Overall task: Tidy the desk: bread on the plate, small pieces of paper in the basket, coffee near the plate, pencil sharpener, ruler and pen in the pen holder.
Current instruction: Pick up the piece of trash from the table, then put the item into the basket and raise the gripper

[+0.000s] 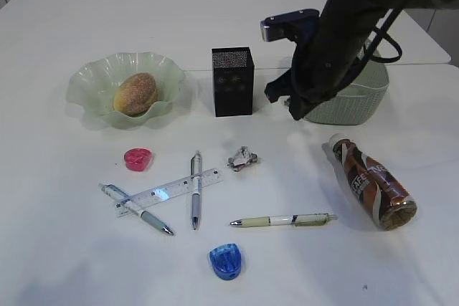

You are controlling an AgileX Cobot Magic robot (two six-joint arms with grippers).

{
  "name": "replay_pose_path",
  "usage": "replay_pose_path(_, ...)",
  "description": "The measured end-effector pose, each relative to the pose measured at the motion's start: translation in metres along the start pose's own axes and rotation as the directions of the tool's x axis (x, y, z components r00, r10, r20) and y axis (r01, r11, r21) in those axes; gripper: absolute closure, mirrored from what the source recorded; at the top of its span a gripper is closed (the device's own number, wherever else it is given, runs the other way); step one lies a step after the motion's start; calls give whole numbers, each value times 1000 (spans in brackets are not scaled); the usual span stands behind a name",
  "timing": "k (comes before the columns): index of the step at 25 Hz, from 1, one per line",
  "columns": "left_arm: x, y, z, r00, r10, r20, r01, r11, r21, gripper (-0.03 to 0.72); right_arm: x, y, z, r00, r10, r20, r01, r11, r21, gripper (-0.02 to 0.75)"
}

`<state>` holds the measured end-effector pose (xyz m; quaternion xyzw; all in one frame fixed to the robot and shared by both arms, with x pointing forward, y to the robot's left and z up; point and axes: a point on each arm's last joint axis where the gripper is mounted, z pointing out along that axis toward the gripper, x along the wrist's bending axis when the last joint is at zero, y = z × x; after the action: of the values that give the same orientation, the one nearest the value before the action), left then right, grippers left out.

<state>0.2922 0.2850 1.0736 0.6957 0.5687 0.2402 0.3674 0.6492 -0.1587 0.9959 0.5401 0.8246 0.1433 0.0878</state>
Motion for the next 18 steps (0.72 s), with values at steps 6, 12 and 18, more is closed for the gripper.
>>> replay_pose_path(6, 0, 0, 0, 1000, 0, 0, 0, 1000, 0, 358, -22, 20, -24, 998, 56, 25, -53, 993, -102, 709)
replay_pose_path(12, 0, 0, 0, 1000, 0, 0, 0, 1000, 0, 358, -53, 24, -36, 992, 111, 67, -100, 983, -157, 709)
replay_pose_path(18, 0, 0, 0, 1000, 0, 0, 0, 1000, 0, 358, -81, 27, -42, 981, 165, 101, -136, 958, -251, 710)
